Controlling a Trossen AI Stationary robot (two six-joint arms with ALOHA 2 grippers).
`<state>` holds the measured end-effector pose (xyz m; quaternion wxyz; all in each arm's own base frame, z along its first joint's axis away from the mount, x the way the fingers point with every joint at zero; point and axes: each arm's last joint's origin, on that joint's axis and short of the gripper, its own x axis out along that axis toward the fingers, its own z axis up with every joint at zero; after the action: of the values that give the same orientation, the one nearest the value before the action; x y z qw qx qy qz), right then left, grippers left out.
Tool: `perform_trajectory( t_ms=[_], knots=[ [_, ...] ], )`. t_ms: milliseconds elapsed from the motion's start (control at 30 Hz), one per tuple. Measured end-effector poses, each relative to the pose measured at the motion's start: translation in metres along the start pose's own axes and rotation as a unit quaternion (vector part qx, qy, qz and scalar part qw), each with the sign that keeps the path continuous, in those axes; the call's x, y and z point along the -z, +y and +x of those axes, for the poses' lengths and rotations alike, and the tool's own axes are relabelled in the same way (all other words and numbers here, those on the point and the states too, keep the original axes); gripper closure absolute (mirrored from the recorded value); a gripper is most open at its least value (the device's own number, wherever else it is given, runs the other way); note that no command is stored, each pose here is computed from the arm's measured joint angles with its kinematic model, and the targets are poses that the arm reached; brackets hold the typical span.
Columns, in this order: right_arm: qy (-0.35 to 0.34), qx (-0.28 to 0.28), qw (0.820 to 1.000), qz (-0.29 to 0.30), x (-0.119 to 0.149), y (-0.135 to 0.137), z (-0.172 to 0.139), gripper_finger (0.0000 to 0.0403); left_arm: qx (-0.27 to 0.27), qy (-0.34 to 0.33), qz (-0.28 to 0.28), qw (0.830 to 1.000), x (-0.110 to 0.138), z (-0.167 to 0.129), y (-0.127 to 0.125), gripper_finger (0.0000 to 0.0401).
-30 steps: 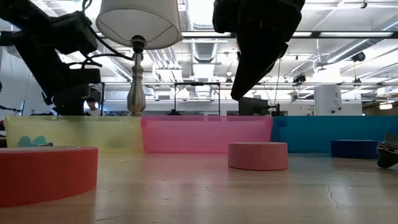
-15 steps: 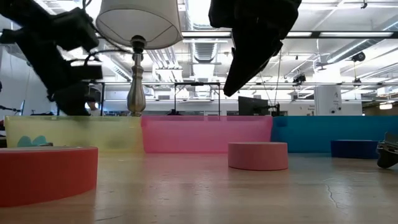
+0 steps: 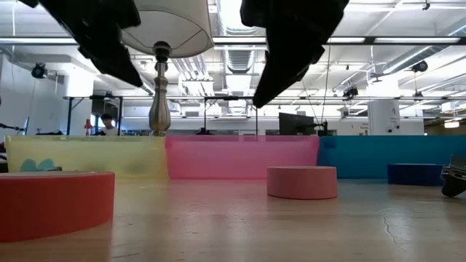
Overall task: Pick and place Stapler, Stapler remover, tape
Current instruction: Put the left light blue staple remover into the pink bin
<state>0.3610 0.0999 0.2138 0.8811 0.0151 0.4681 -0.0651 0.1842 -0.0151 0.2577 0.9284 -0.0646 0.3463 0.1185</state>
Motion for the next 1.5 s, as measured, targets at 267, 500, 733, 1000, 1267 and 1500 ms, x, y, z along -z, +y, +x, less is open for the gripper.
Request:
perform_trajectory(
  t_ms=[267,500,733,1000,1267,1500],
  knots=[
    [-0.018,-0.007,1.000,0.005,-0.003,0.001,0.001,0.0276,0.099,0.034,0.017,0.994,0.023,-0.001,-0.049,0.0215],
    [-0.019,-0.007,1.000,0.005,-0.003,0.001,0.001,0.0287,0.119,0.102,0.017,0.987,0.048,0.011,-0.086,0.0212],
    [-0.020,-0.007,0.999,-0.029,-0.003,0.001,0.001,0.0287,0.068,0.165,0.013,0.984,0.070,0.036,-0.100,0.0214],
    [-0.034,-0.007,0.996,-0.081,-0.007,-0.001,0.001,0.0278,0.010,0.207,-0.012,0.978,0.085,0.054,-0.103,0.0215],
    [-0.052,-0.004,0.995,-0.089,-0.013,-0.008,0.003,0.0285,-0.016,0.219,-0.027,0.975,0.092,0.063,-0.104,0.0215],
    [-0.052,-0.004,0.995,-0.088,-0.013,-0.008,0.003,0.0294,-0.033,0.222,-0.013,0.974,0.097,0.069,-0.105,0.0220]
  ],
)
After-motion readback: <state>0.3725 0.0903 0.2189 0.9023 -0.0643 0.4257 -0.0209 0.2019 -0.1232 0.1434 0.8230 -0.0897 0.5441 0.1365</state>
